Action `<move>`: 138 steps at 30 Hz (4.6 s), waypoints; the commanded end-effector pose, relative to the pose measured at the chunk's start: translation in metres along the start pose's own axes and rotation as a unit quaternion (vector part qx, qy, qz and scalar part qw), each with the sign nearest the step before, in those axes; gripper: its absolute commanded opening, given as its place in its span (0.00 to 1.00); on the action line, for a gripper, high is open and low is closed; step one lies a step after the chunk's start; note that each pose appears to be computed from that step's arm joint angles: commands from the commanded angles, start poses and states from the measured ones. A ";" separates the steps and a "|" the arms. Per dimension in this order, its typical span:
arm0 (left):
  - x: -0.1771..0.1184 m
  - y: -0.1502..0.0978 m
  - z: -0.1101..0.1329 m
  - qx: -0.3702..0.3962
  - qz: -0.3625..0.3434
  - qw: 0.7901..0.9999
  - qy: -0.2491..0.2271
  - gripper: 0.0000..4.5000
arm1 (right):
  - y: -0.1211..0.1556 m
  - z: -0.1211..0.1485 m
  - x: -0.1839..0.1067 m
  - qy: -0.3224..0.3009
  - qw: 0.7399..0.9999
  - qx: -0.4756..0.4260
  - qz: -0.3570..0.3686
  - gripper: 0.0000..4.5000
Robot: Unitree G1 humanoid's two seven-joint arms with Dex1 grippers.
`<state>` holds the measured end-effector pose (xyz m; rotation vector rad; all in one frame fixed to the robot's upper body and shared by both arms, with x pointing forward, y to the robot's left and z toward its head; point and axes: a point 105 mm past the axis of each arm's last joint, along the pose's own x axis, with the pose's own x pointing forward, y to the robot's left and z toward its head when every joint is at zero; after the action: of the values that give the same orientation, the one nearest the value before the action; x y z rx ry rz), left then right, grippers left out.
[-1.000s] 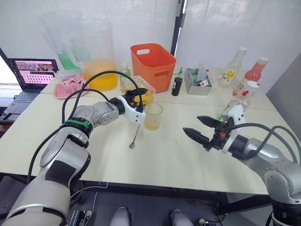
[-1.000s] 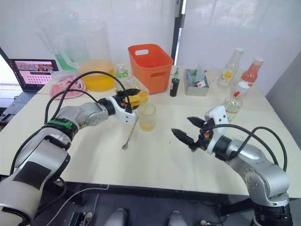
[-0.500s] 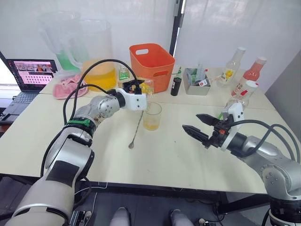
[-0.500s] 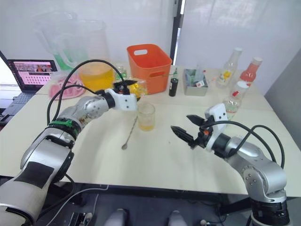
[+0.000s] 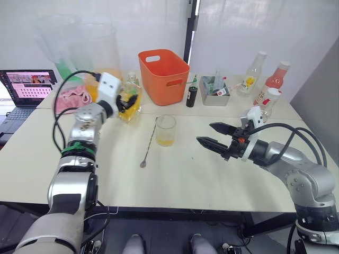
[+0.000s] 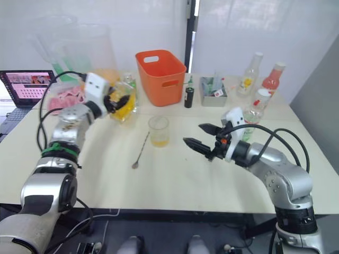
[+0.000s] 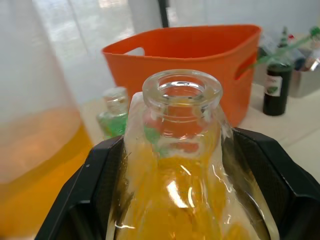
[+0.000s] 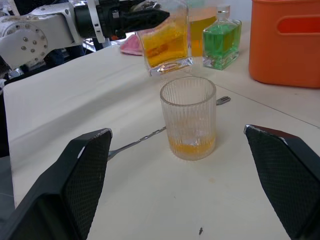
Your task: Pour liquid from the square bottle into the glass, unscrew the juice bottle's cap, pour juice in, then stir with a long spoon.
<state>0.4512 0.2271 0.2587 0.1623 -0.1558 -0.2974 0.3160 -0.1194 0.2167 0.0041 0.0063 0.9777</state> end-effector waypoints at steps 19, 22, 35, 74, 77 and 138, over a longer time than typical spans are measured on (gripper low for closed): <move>-0.030 0.018 -0.012 -0.058 0.067 0.995 0.042 0.85 | 0.013 0.019 0.016 -0.018 0.998 -0.026 0.059 1.00; -0.029 0.017 -0.007 -0.055 0.061 0.996 0.032 1.00 | 0.012 0.019 0.016 -0.019 0.998 -0.026 0.058 1.00; -0.039 -0.009 0.091 -0.088 -0.022 0.980 -0.177 1.00 | 0.014 0.024 0.014 -0.023 0.998 -0.011 0.060 1.00; -0.153 -0.072 -0.071 0.000 -0.341 0.940 0.011 1.00 | -0.007 -0.064 -0.196 -0.008 0.936 -0.035 -0.351 1.00; -0.152 -0.071 -0.067 0.007 -0.338 0.941 0.003 1.00 | -0.009 -0.062 -0.198 -0.017 0.930 -0.047 -0.363 1.00; -0.151 -0.106 -0.052 0.030 -0.292 0.954 -0.069 1.00 | 0.004 0.053 -0.002 -0.078 0.991 -0.110 0.019 0.34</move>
<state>0.2879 0.1826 0.1629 0.2164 -0.2205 -0.8774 0.3312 -0.1333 0.2489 -0.0905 -0.1708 0.9658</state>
